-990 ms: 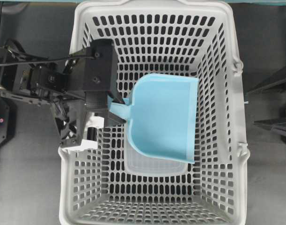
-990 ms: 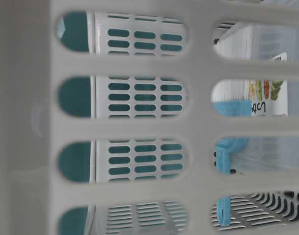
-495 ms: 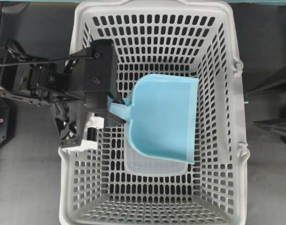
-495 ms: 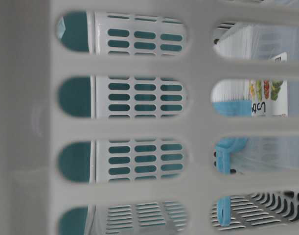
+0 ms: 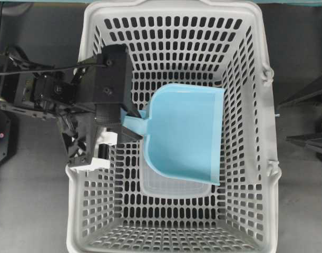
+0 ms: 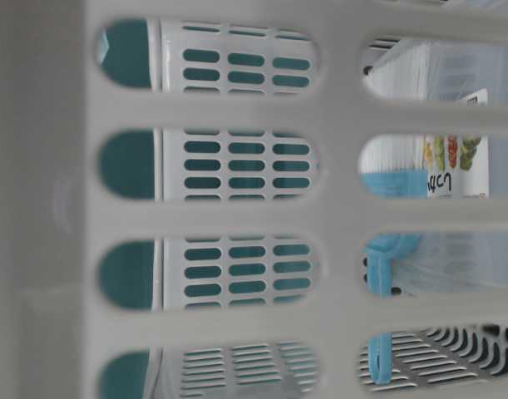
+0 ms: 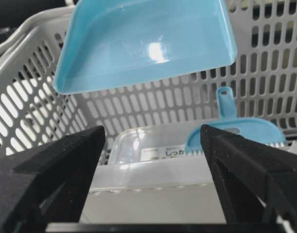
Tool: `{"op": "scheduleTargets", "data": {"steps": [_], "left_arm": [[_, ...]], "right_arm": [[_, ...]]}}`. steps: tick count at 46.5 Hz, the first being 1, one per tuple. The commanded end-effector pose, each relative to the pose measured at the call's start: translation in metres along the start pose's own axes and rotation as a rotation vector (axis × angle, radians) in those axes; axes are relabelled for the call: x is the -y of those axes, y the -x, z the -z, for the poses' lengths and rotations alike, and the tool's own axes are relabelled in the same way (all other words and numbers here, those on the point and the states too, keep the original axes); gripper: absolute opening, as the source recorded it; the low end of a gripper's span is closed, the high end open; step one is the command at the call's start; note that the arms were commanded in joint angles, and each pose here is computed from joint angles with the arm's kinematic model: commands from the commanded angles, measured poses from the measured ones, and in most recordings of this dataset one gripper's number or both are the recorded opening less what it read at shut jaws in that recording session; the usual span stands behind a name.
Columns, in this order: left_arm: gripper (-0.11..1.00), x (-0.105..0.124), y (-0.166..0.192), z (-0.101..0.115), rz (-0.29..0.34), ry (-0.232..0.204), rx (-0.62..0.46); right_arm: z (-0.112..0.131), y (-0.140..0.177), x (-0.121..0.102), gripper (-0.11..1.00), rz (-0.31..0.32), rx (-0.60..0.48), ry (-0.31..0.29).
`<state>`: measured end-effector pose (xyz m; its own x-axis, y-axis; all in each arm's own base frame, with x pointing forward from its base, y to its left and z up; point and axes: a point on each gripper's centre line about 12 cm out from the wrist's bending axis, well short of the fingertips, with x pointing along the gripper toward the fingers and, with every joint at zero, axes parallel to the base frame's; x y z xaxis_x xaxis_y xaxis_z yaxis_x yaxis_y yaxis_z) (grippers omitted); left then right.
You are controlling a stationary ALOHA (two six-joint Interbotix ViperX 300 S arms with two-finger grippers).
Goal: Pick up the dustpan from the shopping basket with the left arm.
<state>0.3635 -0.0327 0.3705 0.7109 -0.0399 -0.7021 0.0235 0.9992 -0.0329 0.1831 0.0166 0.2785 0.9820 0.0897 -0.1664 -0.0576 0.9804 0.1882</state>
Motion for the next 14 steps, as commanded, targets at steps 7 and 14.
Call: {"op": "scheduleTargets", "data": {"steps": [7, 14], "left_arm": [[0.30, 0.0024, 0.0062, -0.0059, 0.009, -0.004, 0.066], [0.30, 0.0026, 0.0045, -0.0058, 0.010, -0.006, 0.078]], "right_arm": [[-0.0028, 0.0008, -0.0051, 0.76, -0.027, 0.010, 0.001], [0.0027, 0.0026, -0.0057, 0.75, -0.035, 0.003, 0.001]]}}
